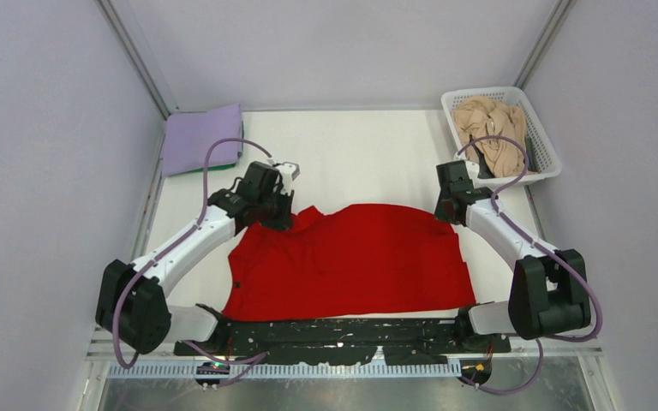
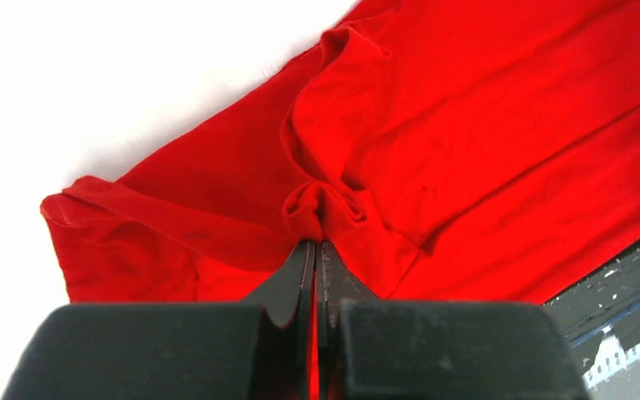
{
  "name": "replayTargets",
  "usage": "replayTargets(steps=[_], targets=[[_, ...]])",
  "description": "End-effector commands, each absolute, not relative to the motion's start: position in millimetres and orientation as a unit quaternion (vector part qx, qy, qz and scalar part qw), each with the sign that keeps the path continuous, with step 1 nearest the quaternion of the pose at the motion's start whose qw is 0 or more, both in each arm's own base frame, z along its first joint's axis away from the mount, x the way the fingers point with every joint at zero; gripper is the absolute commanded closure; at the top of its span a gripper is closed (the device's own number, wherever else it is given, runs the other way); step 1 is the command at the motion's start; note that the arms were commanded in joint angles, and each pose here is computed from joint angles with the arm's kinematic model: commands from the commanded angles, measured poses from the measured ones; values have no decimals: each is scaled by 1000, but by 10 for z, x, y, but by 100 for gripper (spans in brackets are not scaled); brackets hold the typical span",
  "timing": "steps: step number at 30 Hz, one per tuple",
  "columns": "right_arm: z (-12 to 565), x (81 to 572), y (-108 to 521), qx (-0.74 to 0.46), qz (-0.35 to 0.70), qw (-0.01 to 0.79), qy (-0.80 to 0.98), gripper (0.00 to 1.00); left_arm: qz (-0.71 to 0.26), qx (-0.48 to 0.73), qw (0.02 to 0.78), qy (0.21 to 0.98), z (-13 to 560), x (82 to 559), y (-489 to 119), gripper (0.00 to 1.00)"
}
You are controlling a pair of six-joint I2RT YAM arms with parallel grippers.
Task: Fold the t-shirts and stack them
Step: Fold the other side of the tshirt into a rectangle
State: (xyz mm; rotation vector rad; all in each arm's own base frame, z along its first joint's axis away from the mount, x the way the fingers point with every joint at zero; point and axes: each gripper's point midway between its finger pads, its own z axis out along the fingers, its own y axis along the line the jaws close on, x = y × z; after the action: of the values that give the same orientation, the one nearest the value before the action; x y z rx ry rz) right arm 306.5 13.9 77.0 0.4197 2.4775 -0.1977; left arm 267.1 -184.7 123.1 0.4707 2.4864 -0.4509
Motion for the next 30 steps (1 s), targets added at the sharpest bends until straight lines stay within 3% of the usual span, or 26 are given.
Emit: replayTargets(steps=[1,18,30], targets=[[885,2944,86,156,-81,318,932,95,-190,182,316,911,1387,2567,-1942,100],[1097,2602,15,156,-82,321,931,95,-195,121,335,914,1514,1994,-1592,100],[1028,2360,-80,169,-108,286,937,94,-221,83,291,927,1451,1609,-1535,100]])
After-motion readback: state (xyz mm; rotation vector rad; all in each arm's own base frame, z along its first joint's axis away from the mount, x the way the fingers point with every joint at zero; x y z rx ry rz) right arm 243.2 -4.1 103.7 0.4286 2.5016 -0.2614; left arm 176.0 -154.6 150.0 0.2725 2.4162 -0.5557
